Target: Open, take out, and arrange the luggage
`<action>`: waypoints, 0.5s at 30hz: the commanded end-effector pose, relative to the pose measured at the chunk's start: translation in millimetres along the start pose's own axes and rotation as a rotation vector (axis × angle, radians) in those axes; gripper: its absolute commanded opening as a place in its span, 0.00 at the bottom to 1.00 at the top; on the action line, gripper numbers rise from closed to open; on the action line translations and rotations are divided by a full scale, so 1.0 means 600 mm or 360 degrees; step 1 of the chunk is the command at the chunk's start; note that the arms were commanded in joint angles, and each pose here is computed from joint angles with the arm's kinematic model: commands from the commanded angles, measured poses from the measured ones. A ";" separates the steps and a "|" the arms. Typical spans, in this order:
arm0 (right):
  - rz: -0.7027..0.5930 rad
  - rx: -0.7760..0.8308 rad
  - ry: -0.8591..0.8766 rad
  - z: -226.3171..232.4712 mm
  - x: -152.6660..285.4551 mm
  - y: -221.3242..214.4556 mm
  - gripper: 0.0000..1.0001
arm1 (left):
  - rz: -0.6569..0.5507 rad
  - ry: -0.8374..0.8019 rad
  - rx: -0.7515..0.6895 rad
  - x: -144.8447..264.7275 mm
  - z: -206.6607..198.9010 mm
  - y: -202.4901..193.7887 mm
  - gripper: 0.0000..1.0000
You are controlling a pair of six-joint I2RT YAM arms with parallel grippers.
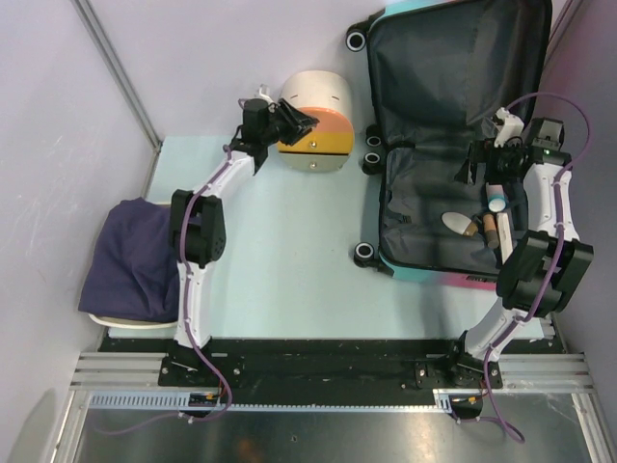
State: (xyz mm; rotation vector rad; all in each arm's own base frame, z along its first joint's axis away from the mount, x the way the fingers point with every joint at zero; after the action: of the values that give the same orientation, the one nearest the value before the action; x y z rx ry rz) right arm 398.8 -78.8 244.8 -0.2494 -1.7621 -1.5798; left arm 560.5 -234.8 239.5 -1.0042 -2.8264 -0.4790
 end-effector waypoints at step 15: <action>-0.0014 0.0030 -0.0010 0.000 0.004 0.029 1.00 | 0.0064 -0.0098 0.0121 0.024 -0.034 -0.015 0.06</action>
State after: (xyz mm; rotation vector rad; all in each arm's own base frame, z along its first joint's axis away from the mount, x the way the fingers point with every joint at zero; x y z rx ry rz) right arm 403.0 -77.8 249.0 -0.2692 -1.7641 -1.5700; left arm 558.6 -238.6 236.5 -1.0296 -2.8179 -0.3649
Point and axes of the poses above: each gripper's point midway between its finger pads, its own x axis back along the fingers, its own z axis along the line the jaws close on, y = z × x, the point moved 6 cm from there along x, back along the fingers, and after that the axes turned 13 degrees about x, right-handed, at the moved point
